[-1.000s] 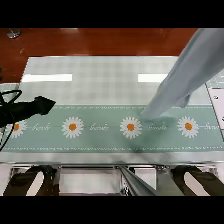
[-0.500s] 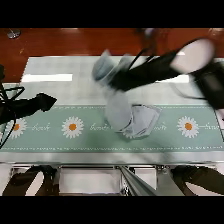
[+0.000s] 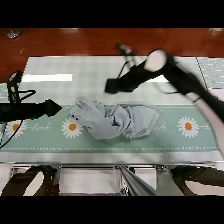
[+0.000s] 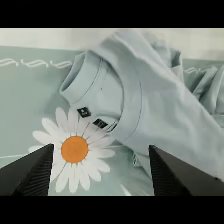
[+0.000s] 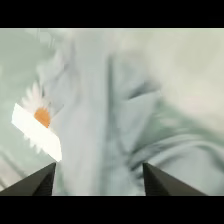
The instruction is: Fold the shirts.
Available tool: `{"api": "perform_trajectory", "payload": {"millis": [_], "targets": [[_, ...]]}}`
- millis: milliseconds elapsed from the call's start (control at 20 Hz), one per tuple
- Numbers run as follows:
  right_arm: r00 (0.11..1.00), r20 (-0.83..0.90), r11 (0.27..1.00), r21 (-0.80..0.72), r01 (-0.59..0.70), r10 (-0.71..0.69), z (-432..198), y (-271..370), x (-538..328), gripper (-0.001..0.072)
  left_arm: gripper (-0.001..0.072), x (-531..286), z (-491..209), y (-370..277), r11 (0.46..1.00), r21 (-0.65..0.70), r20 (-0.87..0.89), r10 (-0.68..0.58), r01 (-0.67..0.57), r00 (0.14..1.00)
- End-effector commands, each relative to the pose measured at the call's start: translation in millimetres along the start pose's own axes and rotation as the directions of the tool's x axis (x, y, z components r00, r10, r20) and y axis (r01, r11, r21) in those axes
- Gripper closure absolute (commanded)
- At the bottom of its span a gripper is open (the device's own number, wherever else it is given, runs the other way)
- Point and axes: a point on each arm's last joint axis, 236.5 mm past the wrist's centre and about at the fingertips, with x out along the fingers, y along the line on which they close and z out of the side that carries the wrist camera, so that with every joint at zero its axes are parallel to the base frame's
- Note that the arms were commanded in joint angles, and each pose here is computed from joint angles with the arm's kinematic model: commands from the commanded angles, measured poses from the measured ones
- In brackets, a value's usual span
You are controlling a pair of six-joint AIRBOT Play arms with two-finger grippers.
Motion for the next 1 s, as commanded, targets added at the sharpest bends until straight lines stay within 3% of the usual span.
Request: {"api": "perform_trajectory", "payload": {"millis": [0,100,250,550,850,900,950], "targets": [[0.96,0.156,0.969,0.116,0.216,-0.233,22,-106,-126,0.0085,0.0005,11,-29,-8,0.997,-0.052,-0.145,-0.06,0.053,0.988],[0.909,0.156,0.904,0.256,0.341,-0.387,-13,-176,-167,0.0085,0.0005,29,-60,-31,0.979,-0.113,-0.251,-0.193,0.17,0.948],[0.921,0.083,0.825,0.481,0.297,-0.38,-102,-225,-139,0.0086,0.0006,69,-108,-34,0.967,-0.189,-0.363,-0.231,0.172,0.902],[0.976,-0.027,0.797,0.573,0.19,-0.214,-214,-208,-59,0.0087,0.0006,124,-83,-45,0.918,-0.348,-0.25,-0.285,0.189,0.925],[0.99,-0.085,0.781,0.608,0.139,-0.11,-245,-190,-38,0.0087,0.0021,149,-66,-64,0.907,-0.352,-0.218,-0.321,0.232,0.922],[0.99,-0.098,0.787,0.6,0.143,-0.104,-249,-187,-35,0.0087,0.0214,149,-60,-66,0.907,-0.347,-0.213,-0.323,0.238,0.922],[0.989,-0.113,0.793,0.591,0.144,-0.095,-253,-182,-30,0.0087,0.0647,149,-53,-68,0.912,-0.324,-0.204,-0.326,0.25,0.923]]}}
